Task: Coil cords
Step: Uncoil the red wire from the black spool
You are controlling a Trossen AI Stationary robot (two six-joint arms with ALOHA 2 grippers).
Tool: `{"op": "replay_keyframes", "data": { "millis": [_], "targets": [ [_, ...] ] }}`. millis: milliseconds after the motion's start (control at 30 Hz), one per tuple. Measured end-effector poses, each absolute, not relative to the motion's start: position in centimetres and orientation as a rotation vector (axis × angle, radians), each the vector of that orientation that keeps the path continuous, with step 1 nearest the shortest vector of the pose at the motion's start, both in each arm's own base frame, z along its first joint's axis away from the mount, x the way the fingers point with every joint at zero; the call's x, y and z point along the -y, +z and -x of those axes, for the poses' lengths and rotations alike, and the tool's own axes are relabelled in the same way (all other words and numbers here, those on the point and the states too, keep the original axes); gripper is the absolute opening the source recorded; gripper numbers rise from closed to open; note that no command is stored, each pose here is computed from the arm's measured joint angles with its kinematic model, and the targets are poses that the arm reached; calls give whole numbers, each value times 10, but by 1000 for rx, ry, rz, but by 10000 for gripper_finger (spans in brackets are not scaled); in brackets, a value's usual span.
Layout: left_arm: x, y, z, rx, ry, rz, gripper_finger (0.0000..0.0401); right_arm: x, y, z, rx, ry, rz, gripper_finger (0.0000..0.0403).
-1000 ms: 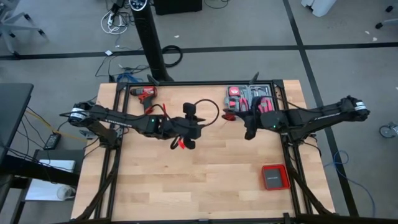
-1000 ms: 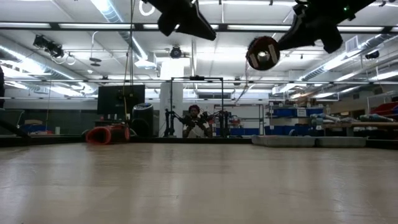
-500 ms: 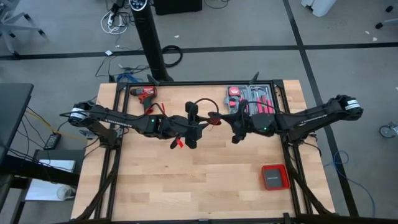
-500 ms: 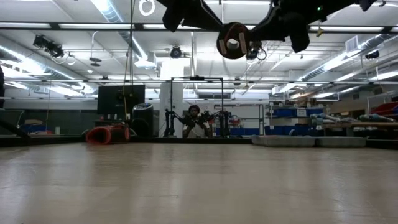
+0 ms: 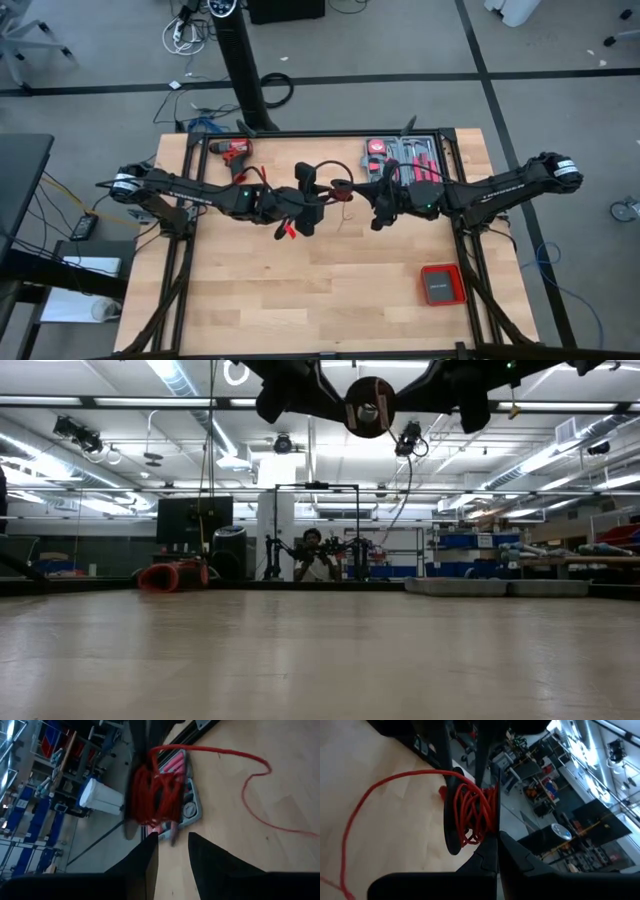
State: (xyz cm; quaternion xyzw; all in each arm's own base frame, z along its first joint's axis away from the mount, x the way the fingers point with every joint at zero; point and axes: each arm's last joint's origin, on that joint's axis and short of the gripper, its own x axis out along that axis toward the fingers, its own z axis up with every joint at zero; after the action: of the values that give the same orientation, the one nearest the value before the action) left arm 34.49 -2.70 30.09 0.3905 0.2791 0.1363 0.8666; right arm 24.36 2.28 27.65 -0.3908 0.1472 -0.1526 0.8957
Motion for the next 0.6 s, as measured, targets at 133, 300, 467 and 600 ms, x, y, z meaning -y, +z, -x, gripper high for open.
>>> {"op": "replay_keyframes", "data": {
  "millis": [133, 300, 467, 600],
  "targets": [
    [27, 301, -345, -579, 287, -816, 110, -24, 276, -244, -294, -299, 808, 0],
    [27, 302, -345, -576, 283, -811, 90, -24, 280, -245, -260, -307, 795, 0],
    [28, 303, -346, -555, 281, -798, 36, -24, 279, -245, -255, -288, 793, 0],
    [28, 304, -347, -527, 264, -771, 7, -24, 280, -245, -252, -291, 787, 0]
  ]
}}
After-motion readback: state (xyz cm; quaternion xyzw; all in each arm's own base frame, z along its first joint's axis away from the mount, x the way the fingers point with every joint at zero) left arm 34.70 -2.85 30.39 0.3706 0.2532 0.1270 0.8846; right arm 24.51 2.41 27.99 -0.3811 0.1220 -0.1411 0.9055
